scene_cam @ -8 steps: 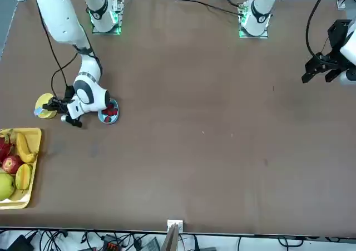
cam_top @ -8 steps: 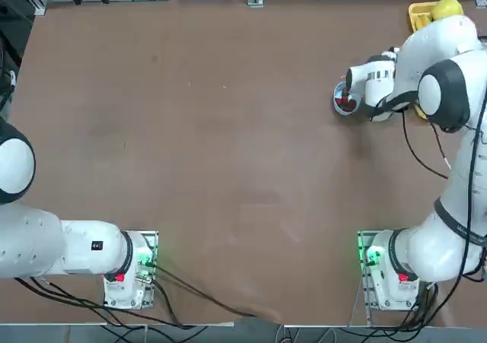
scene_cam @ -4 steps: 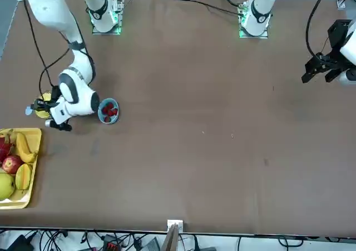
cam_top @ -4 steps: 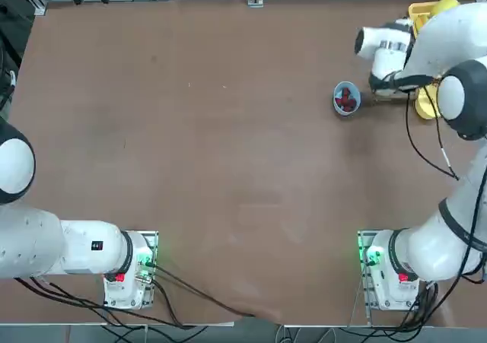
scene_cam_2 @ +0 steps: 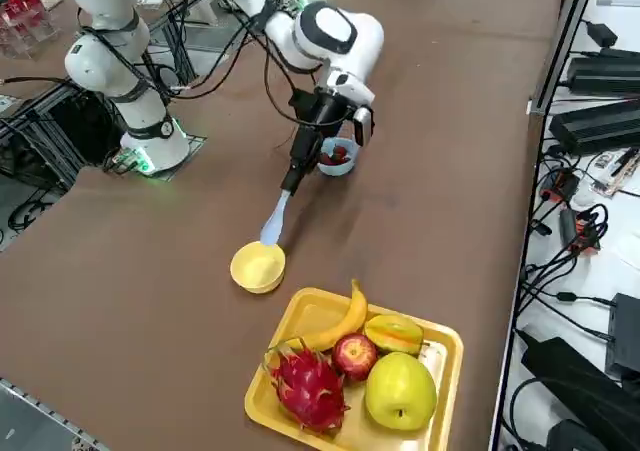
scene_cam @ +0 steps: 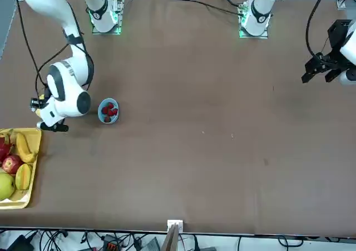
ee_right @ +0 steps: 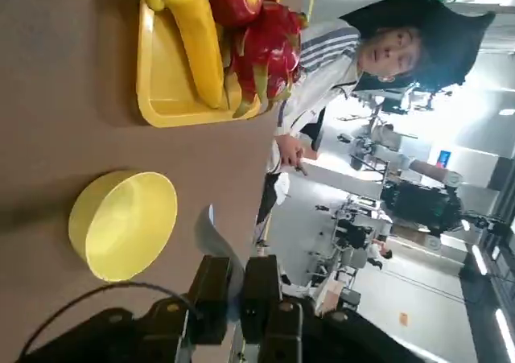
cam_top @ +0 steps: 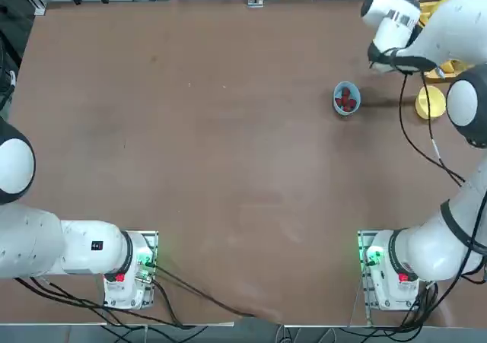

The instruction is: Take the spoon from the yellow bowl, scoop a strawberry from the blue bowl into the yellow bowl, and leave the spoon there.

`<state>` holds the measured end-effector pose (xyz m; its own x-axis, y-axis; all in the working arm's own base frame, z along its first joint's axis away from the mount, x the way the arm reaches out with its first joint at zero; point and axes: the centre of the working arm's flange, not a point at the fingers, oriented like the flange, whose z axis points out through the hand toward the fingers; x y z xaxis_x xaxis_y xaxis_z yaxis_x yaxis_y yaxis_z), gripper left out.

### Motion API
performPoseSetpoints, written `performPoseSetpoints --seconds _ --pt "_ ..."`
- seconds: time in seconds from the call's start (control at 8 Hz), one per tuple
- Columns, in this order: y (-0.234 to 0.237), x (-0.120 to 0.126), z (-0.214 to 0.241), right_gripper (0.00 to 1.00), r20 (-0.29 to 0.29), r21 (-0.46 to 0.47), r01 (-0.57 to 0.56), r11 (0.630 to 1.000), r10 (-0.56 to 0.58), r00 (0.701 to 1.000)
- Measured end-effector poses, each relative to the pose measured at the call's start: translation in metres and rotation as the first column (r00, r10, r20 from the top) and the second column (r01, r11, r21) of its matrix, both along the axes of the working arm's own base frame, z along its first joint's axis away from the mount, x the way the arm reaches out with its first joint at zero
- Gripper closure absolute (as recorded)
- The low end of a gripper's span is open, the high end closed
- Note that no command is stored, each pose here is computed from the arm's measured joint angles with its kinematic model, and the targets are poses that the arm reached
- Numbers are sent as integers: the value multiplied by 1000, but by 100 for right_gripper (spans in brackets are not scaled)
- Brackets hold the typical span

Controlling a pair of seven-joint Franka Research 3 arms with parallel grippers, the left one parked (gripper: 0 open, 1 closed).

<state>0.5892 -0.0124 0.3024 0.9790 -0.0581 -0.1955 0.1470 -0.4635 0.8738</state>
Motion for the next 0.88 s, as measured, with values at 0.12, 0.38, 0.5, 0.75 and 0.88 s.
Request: performPoseSetpoints --seconds 0.12,0.38,0.5,0.75,0.88 --pt "3 8 15 89 -6 44 18 999 -18 1000" --pt "9 23 45 89 -18 135 42 990 -40 999" --pt "12 28 56 89 -17 175 54 983 -52 999" --pt "19 33 69 89 -2 249 84 965 -87 996" --pt "22 35 75 89 4 279 104 955 -110 994"
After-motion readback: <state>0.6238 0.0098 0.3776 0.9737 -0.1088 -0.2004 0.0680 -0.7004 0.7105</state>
